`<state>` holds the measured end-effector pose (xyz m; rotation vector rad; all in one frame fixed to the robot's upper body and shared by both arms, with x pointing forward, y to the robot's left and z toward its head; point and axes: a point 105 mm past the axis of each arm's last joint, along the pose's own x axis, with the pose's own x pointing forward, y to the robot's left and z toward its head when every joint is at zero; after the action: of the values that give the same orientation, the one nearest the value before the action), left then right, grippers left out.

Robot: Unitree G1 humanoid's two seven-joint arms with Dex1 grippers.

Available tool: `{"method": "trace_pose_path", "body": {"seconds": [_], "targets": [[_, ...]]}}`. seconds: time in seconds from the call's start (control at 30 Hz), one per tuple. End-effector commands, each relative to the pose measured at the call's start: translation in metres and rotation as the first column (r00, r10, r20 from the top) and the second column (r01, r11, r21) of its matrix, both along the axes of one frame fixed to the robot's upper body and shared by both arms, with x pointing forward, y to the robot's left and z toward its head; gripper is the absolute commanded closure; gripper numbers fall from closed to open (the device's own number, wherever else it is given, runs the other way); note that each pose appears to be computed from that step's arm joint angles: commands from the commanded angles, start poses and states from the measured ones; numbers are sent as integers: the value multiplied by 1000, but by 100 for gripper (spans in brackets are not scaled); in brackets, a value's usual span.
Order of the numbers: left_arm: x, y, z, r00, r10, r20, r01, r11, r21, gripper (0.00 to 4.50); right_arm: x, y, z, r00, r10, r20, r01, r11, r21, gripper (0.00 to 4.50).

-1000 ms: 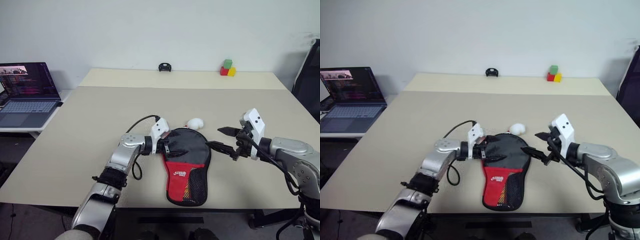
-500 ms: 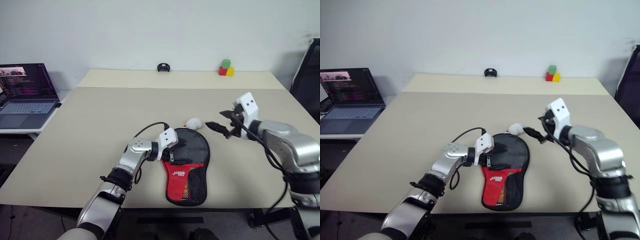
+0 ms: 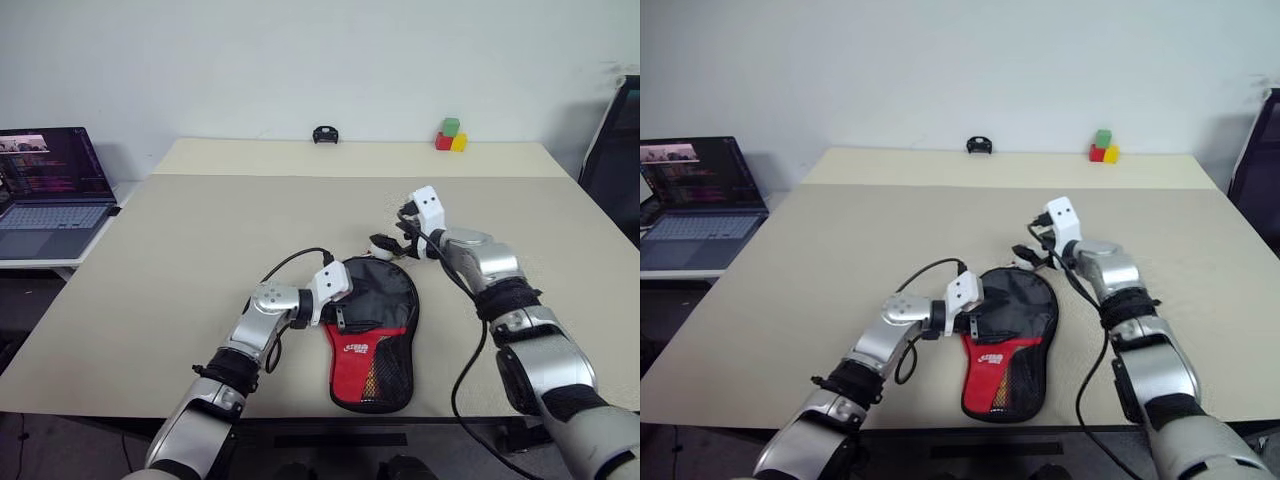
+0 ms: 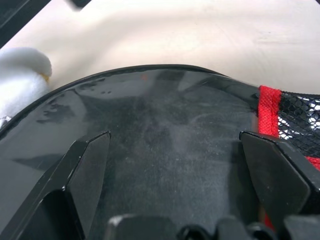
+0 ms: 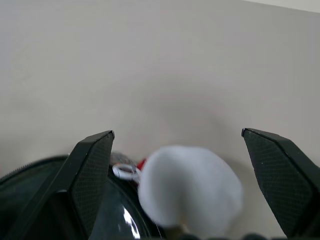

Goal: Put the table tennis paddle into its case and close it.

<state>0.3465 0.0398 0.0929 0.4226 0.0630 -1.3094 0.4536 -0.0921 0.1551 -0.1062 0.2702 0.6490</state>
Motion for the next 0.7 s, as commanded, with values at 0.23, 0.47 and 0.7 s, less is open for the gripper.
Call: {"method": "trace_pose_path", "body": {"seconds": [0.23,0.47,0.7], "targets": [[-5,6,-8,1000,20,-18,-20,999,31,0,10,-2,-6,998,-51,30,51,998,-23,0],[-5,7,-10,1000,21,-21,-20,999,36,0,11,-4,-9,997,-69,29,70,997,-28,19],[-2,6,-15,999,24,-30,-22,998,59,0,10,-2,-13,998,-60,23,61,997,-37,230]]}}
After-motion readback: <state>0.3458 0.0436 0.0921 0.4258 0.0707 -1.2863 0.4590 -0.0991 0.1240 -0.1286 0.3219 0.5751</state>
